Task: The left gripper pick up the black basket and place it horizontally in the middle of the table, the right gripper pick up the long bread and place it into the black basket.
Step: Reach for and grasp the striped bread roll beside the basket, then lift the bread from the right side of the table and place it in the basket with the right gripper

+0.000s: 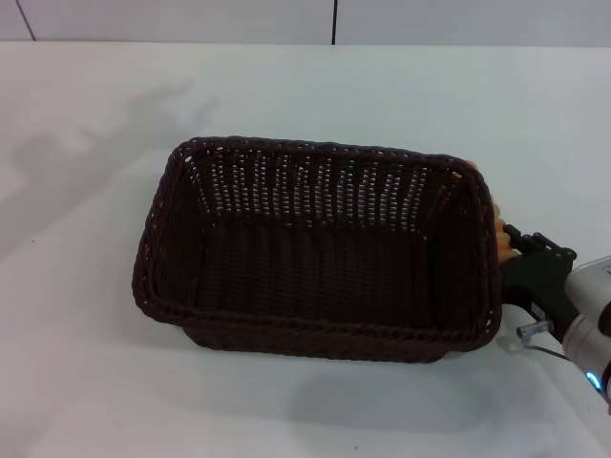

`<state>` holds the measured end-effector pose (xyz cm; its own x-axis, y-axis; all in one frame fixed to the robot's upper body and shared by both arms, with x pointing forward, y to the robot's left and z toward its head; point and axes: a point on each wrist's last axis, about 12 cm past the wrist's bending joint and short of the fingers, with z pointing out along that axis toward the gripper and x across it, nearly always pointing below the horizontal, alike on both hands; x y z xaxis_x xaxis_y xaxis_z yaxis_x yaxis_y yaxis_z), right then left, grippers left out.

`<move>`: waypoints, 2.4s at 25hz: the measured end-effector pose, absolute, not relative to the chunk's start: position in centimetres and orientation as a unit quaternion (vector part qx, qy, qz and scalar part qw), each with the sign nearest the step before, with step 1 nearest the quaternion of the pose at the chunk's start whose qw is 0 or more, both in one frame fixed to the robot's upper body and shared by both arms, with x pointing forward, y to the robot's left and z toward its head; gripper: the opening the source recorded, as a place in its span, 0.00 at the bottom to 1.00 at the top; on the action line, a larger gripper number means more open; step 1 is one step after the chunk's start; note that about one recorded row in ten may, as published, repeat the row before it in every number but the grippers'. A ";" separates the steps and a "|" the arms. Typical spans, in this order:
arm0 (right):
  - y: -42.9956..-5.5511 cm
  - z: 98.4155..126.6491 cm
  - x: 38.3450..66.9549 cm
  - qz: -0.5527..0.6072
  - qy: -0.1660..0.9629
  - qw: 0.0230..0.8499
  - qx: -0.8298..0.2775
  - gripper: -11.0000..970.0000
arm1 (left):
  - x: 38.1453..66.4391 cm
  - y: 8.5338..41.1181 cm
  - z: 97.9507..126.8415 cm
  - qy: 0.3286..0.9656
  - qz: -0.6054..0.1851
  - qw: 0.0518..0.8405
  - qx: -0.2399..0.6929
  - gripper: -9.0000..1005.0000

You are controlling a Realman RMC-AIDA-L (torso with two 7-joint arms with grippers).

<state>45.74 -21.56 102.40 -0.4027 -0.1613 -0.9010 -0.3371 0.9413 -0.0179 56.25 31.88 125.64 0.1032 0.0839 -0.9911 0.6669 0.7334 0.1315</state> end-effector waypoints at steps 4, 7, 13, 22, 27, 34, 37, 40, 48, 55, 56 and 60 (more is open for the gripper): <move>-21.5 102.5 45.8 0.084 0.832 0.527 -0.148 0.56 | 56.3 31.9 125.7 0.634 -0.215 0.682 0.295 0.46; -22.2 102.7 46.0 0.077 0.833 0.531 -0.135 0.50 | 56.3 31.9 125.7 0.634 -0.216 0.682 0.295 0.46; -24.6 103.5 45.8 0.048 0.828 0.551 -0.087 0.48 | 56.4 31.9 125.7 0.633 -0.216 0.683 0.294 0.46; -24.7 108.7 44.1 -0.002 0.766 0.636 -0.099 0.43 | 56.3 32.0 126.0 0.628 -0.216 0.689 0.290 0.46; -22.0 111.4 43.5 0.024 0.733 0.668 -0.126 0.38 | 56.3 31.9 126.0 0.627 -0.218 0.690 0.290 0.46; -17.3 112.1 43.3 0.082 0.712 0.673 -0.183 0.32 | 56.3 32.0 126.2 0.625 -0.217 0.691 0.291 0.46; -14.9 111.9 43.1 0.116 0.704 0.667 -0.215 0.30 | 56.3 32.1 126.4 0.622 -0.219 0.695 0.288 0.46; -12.2 111.6 42.5 0.157 0.697 0.650 -0.258 0.28 | 56.2 32.3 126.5 0.619 -0.218 0.698 0.286 0.46; -10.9 110.9 41.9 0.192 0.695 0.634 -0.280 0.29 | 56.1 32.7 126.6 0.617 -0.217 0.701 0.285 0.46; -11.4 110.9 42.0 0.195 0.698 0.634 -0.268 0.39 | 56.0 33.0 126.6 0.615 -0.219 0.703 0.281 0.46; -11.4 110.9 42.0 0.195 0.698 0.634 -0.268 0.42 | 56.0 33.0 126.6 0.615 -0.219 0.703 0.281 0.46; -12.0 111.1 42.4 0.187 0.697 0.641 -0.261 0.56 | 55.8 33.2 126.5 0.616 -0.221 0.704 0.276 0.46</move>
